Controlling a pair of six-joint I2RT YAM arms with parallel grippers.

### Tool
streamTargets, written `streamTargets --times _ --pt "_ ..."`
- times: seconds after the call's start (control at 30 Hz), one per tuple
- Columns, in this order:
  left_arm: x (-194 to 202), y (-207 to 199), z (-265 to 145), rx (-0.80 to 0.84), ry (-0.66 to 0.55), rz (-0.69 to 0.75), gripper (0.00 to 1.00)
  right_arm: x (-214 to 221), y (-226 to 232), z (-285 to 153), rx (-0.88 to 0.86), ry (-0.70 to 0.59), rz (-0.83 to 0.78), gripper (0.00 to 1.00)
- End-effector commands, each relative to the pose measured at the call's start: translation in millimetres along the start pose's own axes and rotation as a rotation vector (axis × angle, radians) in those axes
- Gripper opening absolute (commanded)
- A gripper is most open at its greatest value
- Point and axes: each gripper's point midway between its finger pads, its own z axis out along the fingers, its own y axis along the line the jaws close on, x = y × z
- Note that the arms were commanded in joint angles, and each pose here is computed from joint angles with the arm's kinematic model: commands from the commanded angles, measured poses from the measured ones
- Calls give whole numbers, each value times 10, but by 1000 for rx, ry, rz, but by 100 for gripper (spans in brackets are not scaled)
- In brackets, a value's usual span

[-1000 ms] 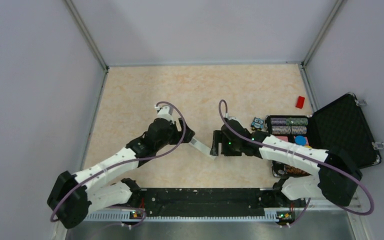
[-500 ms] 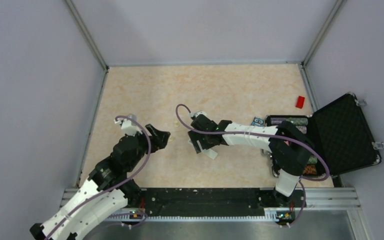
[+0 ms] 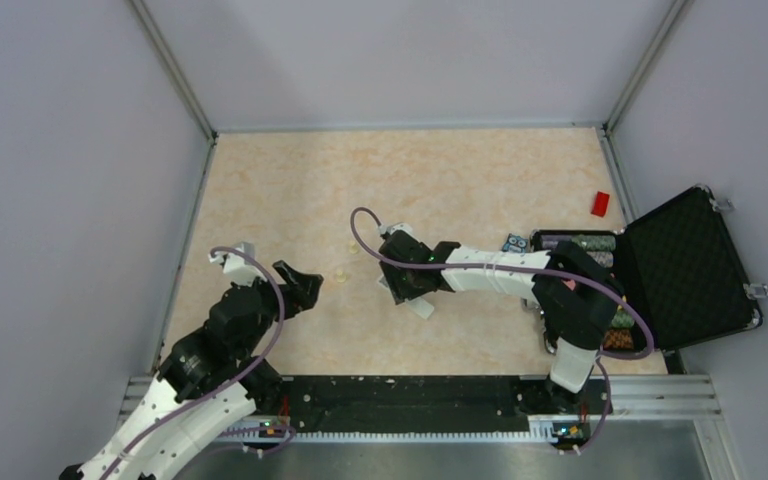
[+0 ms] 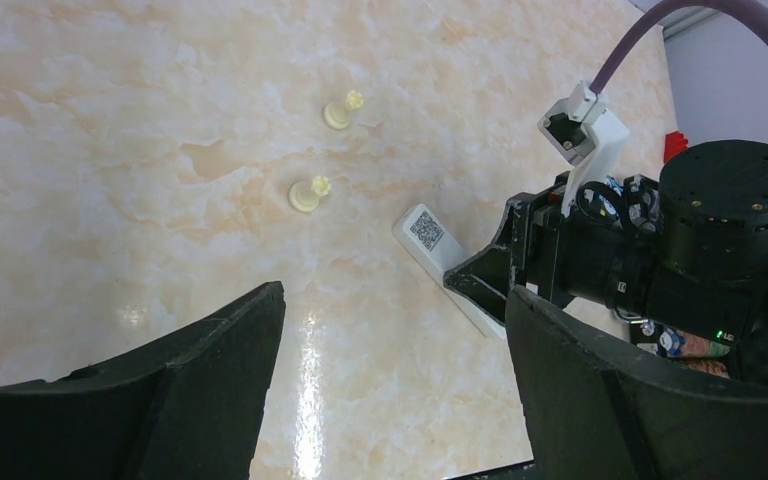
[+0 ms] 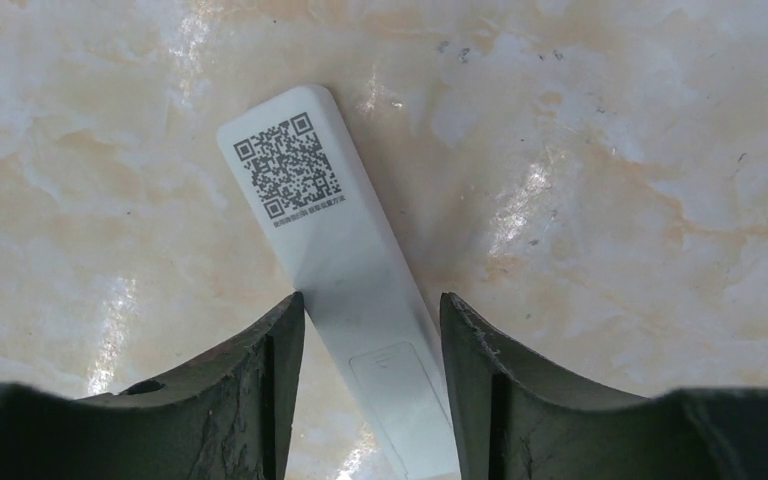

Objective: Load the batteries into the remote control

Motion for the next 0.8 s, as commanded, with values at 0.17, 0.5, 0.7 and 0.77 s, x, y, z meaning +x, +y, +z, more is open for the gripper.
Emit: streamTargets --times 0.17,0.5,0.7,0.77 --pt "-229 -70 -148 13 -57 -33 85 42 -261 45 103 -26 110 55" --pt "-284 -47 -209 7 -76 -49 85 -65 16 -40 -66 -53 53 72" --pt "-280 -23 -223 3 -80 -59 85 -26 -12 -21 -53 -45 45 67" --pt "-272 -11 -223 -1 -78 -56 85 -10 -15 -9 -37 -44 22 62"
